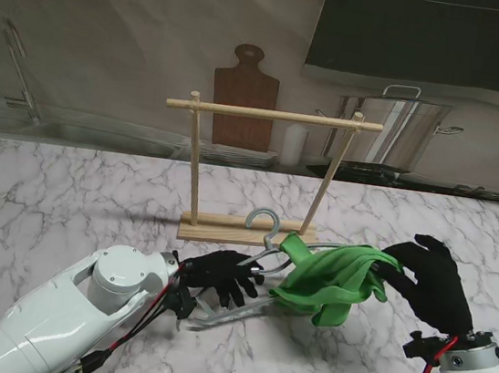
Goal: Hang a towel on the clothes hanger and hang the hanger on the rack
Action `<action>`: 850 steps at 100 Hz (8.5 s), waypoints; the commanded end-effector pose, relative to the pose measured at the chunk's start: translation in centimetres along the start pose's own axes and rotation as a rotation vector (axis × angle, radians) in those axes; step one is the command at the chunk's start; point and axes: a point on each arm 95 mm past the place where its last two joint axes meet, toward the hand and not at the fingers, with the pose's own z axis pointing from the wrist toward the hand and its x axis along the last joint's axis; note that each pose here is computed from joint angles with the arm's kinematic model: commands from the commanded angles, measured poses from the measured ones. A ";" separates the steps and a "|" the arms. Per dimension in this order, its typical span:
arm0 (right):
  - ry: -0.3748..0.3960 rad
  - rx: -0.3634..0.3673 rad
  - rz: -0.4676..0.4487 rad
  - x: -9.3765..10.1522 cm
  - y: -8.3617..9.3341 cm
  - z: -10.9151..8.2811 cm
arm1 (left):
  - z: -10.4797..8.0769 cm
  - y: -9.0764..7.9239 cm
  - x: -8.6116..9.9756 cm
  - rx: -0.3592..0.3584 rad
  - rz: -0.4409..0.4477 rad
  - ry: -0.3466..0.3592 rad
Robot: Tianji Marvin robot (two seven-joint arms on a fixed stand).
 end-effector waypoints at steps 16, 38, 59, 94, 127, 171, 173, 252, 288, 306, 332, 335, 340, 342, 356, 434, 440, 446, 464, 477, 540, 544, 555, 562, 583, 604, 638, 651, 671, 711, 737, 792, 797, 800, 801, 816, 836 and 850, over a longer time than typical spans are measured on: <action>-0.003 0.027 -0.023 0.3 0.6 -1.0 | 0.0 -0.4 0.2 0.013 -0.005 0.000; -0.014 0.058 -0.038 0.2 0.6 -1.3 | 0.0 -0.3 0.3 0.019 -0.005 0.004; -0.024 0.077 -0.046 0.3 0.6 -1.1 | -0.1 -0.5 0.4 0.024 0.009 0.006; -0.034 0.054 -0.094 0.2 1.4 -1.1 | -0.8 -1.2 0.3 0.047 0.019 0.006; -0.097 -0.009 -0.175 -1.4 1.9 -0.3 | -1.2 -1.1 0.2 0.036 0.065 -0.001; -0.081 0.035 -0.211 0.0 -0.7 3.8 | 0.4 0.3 0.7 -0.019 0.057 0.016; -0.081 0.036 -0.212 0.2 -0.9 4.0 | 0.5 0.4 0.8 -0.020 0.056 0.018; -0.157 -0.063 -0.283 3.8 -3.8 7.1 | 0.8 1.1 2.8 -0.013 0.047 0.080; -0.098 -0.067 -0.273 5.0 -2.2 4.5 | -0.4 -0.5 4.4 0.038 0.120 0.086; -0.079 -0.031 -0.270 5.4 -1.9 2.9 | -0.5 -0.8 4.9 0.071 0.119 0.099; -0.094 0.085 -0.234 5.2 -2.7 1.4 | -1.0 -1.2 5.6 0.105 0.144 0.117; -0.096 0.099 -0.236 5.1 -2.8 1.2 | -1.1 -1.2 5.7 0.108 0.145 0.119; -0.098 0.118 -0.239 5.1 -3.0 1.1 | -1.2 -1.2 5.9 0.111 0.147 0.124; -0.098 0.126 -0.239 5.1 -3.1 1.0 | -1.3 -1.3 5.9 0.111 0.148 0.126; -0.099 0.182 -0.250 5.1 -3.5 0.5 | -1.6 -1.4 6.5 0.115 0.166 0.135; -0.125 0.531 -0.233 3.7 -7.5 0.1 | -3.0 -1.8 7.6 0.109 0.224 0.166; -0.133 0.557 -0.243 3.6 -7.5 0.1 | -2.9 -1.8 7.5 0.108 0.217 0.165; -0.146 0.581 -0.258 3.4 -7.5 0.1 | -2.9 -1.8 7.5 0.106 0.214 0.163; -0.206 0.623 -0.286 3.2 -7.4 0.1 | -3.0 -1.8 7.4 0.104 0.213 0.163; -0.267 0.614 -0.292 2.9 -6.9 -0.2 | -3.2 -1.9 7.4 0.102 0.220 0.164; -0.356 0.313 -0.377 2.5 0.7 -2.7 | -5.2 -1.8 6.6 -0.001 0.368 0.089; -0.339 0.279 -0.373 2.4 0.7 -2.5 | -5.3 -1.8 6.6 -0.004 0.387 0.084; -0.275 0.253 -0.350 2.2 0.4 -1.5 | -5.6 -1.7 6.8 -0.012 0.442 0.076; -0.256 0.302 -0.357 2.3 0.3 -0.8 | -5.8 -1.5 7.0 -0.007 0.480 0.078; -0.199 0.342 -0.319 2.4 -1.4 2.1 | -6.3 -1.1 7.7 -0.005 0.580 0.090; -0.141 0.381 -0.275 3.4 -3.7 3.8 | -6.3 -1.1 7.8 -0.002 0.609 0.096; -0.104 0.443 -0.229 5.0 -6.5 5.7 | -5.6 -1.1 7.7 -0.007 0.647 0.082; -0.086 0.449 -0.204 5.6 -7.5 6.4 | -5.2 -1.1 7.5 -0.012 0.645 0.077; -0.066 0.459 -0.174 6.3 -9.2 7.2 | -4.7 -1.1 7.4 -0.016 0.629 0.077; -0.059 0.432 -0.147 6.9 -10.9 7.7 | -4.3 -1.0 7.3 -0.020 0.623 0.069; -0.066 0.404 -0.147 6.9 -11.2 7.4 | -4.3 -1.1 7.3 -0.009 0.626 0.074; -0.004 0.372 -0.129 6.9 -10.9 7.2 | -3.8 -1.1 7.3 0.036 0.650 0.089; -0.006 0.365 -0.119 6.9 -10.9 7.2 | -3.8 -1.2 7.3 0.045 0.660 0.090; -0.008 0.361 -0.115 6.9 -10.9 7.2 | -3.8 -1.2 7.3 0.047 0.662 0.091; -0.008 0.360 -0.114 6.9 -10.9 7.2 | -3.8 -1.2 7.3 0.048 0.663 0.091; -0.015 0.341 -0.120 6.8 -10.7 7.2 | -3.7 -1.4 7.2 0.066 0.698 0.108; -0.030 0.334 -0.136 6.4 -10.7 7.1 | -3.7 -1.6 7.2 0.095 0.758 0.120; -0.035 0.324 -0.134 6.4 -10.7 7.1 | -3.7 -1.7 7.3 0.117 0.766 0.124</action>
